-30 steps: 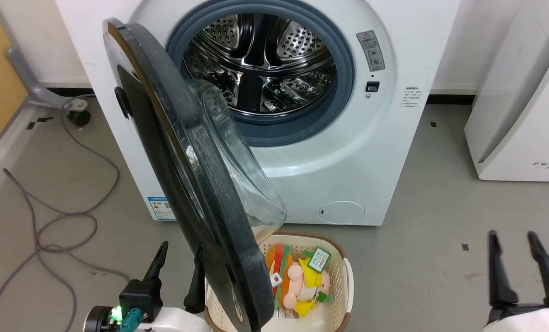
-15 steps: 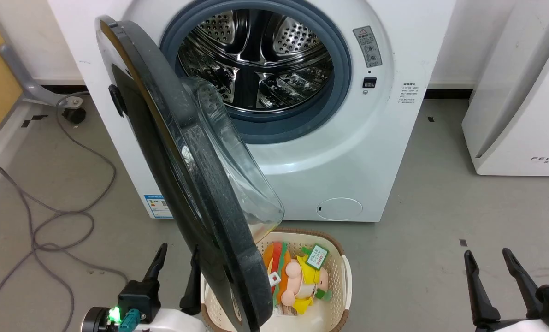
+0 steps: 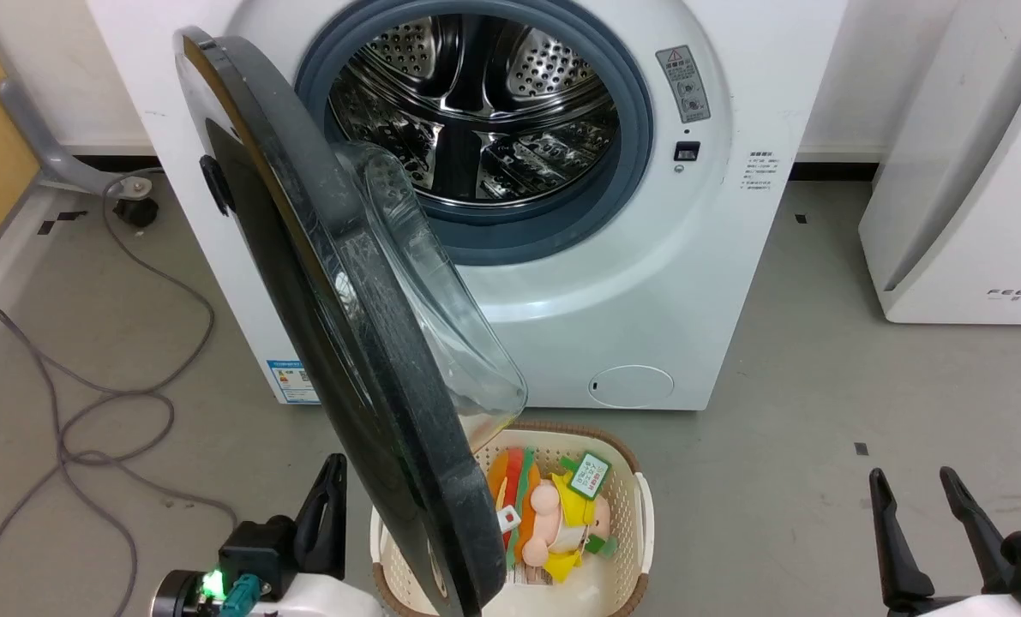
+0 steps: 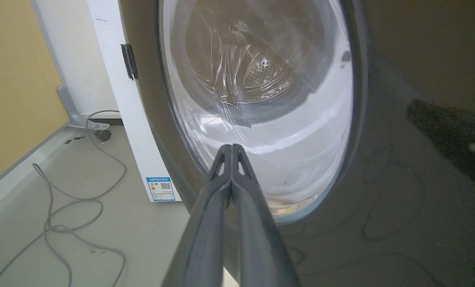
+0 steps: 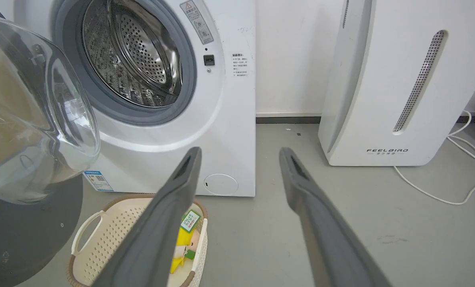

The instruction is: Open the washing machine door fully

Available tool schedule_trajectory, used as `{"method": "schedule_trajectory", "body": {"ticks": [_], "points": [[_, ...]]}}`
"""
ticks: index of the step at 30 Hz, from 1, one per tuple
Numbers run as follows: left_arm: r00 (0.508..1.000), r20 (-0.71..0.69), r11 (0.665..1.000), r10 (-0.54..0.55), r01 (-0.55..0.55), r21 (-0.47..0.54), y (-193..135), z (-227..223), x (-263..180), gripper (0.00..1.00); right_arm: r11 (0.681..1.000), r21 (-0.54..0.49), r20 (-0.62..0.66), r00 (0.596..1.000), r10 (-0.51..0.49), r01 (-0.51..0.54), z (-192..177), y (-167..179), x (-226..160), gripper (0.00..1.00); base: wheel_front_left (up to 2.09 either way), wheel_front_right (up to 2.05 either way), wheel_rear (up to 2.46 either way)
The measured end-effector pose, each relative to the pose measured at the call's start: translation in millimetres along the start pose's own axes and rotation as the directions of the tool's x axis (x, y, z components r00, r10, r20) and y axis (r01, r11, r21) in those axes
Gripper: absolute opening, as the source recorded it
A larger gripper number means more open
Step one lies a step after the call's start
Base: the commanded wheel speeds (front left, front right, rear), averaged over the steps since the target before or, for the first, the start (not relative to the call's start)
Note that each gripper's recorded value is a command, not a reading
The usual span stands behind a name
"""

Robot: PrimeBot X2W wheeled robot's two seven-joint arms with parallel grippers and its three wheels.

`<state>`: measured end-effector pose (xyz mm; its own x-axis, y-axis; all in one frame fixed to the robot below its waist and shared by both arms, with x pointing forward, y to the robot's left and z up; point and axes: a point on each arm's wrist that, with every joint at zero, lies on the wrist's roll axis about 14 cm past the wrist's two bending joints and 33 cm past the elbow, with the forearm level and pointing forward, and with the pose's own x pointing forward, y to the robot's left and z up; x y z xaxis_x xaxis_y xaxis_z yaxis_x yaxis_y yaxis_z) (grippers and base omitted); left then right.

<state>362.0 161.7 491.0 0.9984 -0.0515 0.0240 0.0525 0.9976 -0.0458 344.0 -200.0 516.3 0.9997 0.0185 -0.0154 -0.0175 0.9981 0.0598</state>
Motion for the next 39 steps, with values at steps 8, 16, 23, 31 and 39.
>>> {"method": "schedule_trajectory", "body": {"ticks": [8, 16, 23, 31, 39], "points": [[0.994, 0.103, 1.0, 0.027, -0.028, 0.003, 7, 33, 4, 0.0, 1.0, -0.007, -0.001, 1.0, 0.001, -0.001, 0, 0, 0, 1.0, 0.0, 0.0, 0.0], [0.96, 0.276, 0.996, 0.058, -0.075, 0.052, 24, 91, 10, 0.0, 1.0, -0.009, -0.012, 1.0, 0.001, -0.001, -3, 0, 2, 1.0, 0.0, 0.0, 0.0], [0.877, 0.478, 0.992, 0.053, -0.099, 0.072, 26, 160, 1, 0.0, 1.0, -0.009, -0.013, 1.0, 0.001, -0.001, -3, 0, 3, 1.0, 0.0, 0.0, 0.0], [0.705, 0.709, 0.995, -0.009, -0.062, 0.074, 7, 246, -27, 0.0, 1.0, -0.008, -0.019, 1.0, 0.0, -0.001, -5, 0, 4, 1.0, 0.0, 0.0, 0.0], [0.578, 0.803, 0.985, -0.142, 0.165, 0.055, -45, 288, -60, 0.0, 1.0, -0.005, -0.023, 1.0, -0.011, 0.011, -7, -4, 3, 1.0, 0.0, 0.0, 0.0]]}}
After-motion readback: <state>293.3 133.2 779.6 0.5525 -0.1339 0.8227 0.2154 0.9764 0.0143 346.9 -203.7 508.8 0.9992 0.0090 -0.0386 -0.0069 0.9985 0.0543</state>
